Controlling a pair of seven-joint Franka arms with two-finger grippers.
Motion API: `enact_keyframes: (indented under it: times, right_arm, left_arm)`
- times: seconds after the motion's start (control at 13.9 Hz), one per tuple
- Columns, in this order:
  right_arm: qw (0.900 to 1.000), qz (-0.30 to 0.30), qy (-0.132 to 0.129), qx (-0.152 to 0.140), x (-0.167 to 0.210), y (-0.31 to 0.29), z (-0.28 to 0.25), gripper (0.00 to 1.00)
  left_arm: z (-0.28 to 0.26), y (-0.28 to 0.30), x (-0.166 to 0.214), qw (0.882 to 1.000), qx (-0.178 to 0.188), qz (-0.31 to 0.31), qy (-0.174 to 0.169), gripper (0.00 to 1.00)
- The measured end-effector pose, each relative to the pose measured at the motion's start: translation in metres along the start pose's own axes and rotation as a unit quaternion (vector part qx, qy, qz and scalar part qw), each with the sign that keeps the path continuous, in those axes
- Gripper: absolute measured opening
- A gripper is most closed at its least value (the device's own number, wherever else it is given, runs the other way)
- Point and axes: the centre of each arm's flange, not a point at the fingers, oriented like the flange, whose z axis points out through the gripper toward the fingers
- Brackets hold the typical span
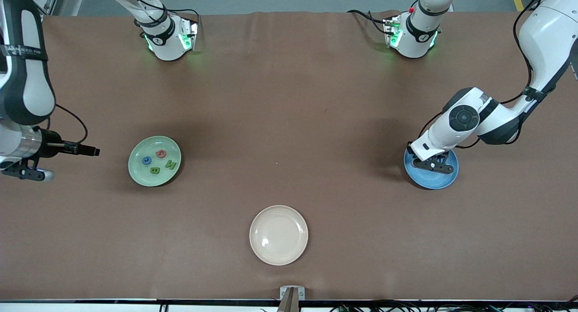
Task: Sort upper and lower case letters into plates
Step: 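Carry the a to the blue plate while the right gripper moves over green, then release the a into the blue plate with the left gripper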
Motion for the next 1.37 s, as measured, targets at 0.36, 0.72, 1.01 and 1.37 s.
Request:
enact_keyframes:
  times: [0.36,0.72,1.01,1.37]
  right_arm:
    - [0.998,-0.006,0.065,0.008,-0.021,0.03,0.101,1.0]
    - [0.998,-0.006,0.054,0.014,-0.034,0.027,0.163,0.94]
    - [0.998,0.0,0.045,0.033,-0.033,0.015,0.18,0.68]
    - [0.999,0.001,0.041,0.033,-0.033,0.015,0.187,0.52]
  left_arm:
    - [0.002,0.001,0.0,1.0,-0.002,0.0,-0.001,0.36]
    - [-0.002,-0.001,0.003,1.0,-0.001,0.0,0.003,0.83]
    - [-0.06,0.014,0.017,1.0,0.006,-0.006,-0.01,1.0]
    - [-0.135,0.016,0.04,0.999,-0.007,-0.035,-0.02,1.0]
